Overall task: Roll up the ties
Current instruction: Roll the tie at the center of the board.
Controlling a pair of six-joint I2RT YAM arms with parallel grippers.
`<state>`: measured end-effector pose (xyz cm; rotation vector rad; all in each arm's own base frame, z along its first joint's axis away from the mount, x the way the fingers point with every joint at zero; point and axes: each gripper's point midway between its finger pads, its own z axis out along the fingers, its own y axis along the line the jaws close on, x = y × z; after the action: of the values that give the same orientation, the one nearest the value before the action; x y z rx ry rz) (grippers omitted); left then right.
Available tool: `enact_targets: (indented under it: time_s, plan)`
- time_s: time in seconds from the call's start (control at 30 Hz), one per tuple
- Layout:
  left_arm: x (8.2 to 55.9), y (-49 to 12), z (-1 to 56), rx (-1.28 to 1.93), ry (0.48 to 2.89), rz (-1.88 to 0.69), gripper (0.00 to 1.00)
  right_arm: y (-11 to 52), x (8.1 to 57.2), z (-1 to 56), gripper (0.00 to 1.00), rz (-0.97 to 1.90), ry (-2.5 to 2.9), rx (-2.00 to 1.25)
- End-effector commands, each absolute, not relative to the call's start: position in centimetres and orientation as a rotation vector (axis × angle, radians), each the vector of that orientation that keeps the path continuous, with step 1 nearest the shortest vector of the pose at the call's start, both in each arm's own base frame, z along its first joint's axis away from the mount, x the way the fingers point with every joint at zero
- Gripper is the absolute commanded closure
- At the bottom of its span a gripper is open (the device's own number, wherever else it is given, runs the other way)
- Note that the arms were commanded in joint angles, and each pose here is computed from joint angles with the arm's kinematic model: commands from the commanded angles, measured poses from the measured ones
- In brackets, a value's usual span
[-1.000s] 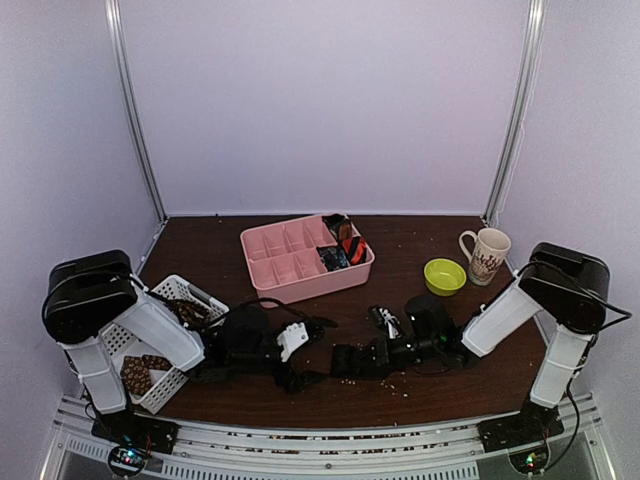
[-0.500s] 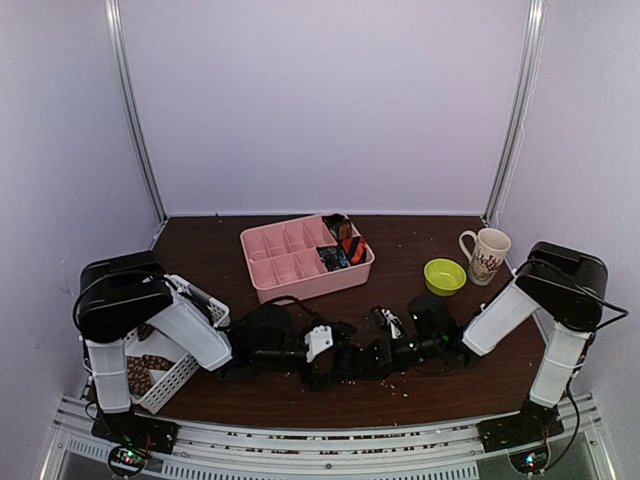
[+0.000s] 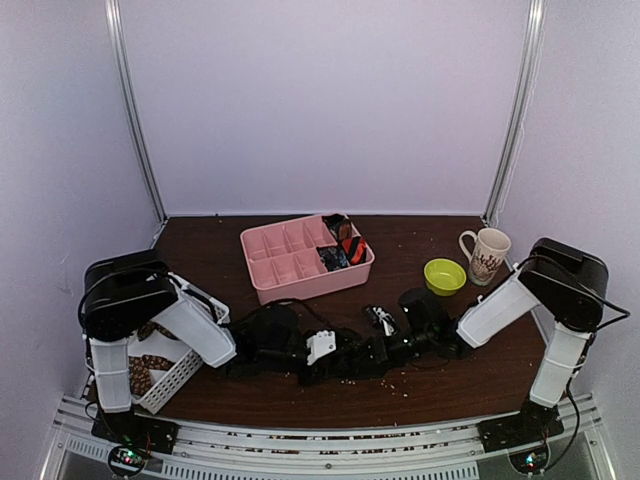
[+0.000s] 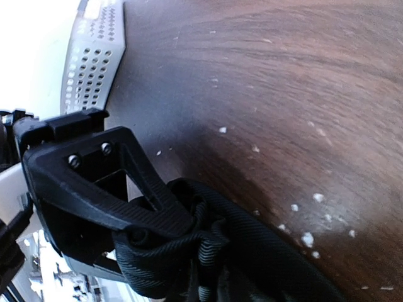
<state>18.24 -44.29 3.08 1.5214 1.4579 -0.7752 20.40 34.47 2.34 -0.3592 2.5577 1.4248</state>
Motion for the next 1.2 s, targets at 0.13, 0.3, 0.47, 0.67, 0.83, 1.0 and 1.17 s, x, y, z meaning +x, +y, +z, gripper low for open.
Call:
enact_targets:
  time_s: [0.13,0.3,0.47,0.67,0.83,1.0,1.17]
  plan:
    - [16.7,-41.8,0.1,1.616,1.727,-0.727,0.61,33.1,20.2,5.0,0.52,1.356,2.565,-0.317]
    - [16.6,-41.8,-0.7,1.667,1.813,-0.673,0.61,34.2,19.5,6.1,0.48,1.389,2.562,-0.313]
    - [16.6,-42.0,-0.9,1.688,1.840,-0.659,0.61,35.4,18.9,4.7,0.51,1.368,2.613,-0.305]
    - [16.3,-42.0,-0.8,1.698,1.832,-0.646,0.57,34.6,19.2,2.3,0.77,1.258,2.678,-0.261]
    - [16.7,-42.0,0.7,1.657,1.771,-0.642,0.44,33.6,18.5,1.3,1.00,1.265,2.700,-0.237]
    - [17.7,-42.6,3.8,1.547,1.636,-0.650,0.24,33.3,17.8,1.1,1.00,1.381,2.692,-0.188]
    - [17.1,-44.0,5.4,1.520,1.514,-0.724,0.14,32.7,17.5,0.2,1.00,1.458,2.702,-0.132]
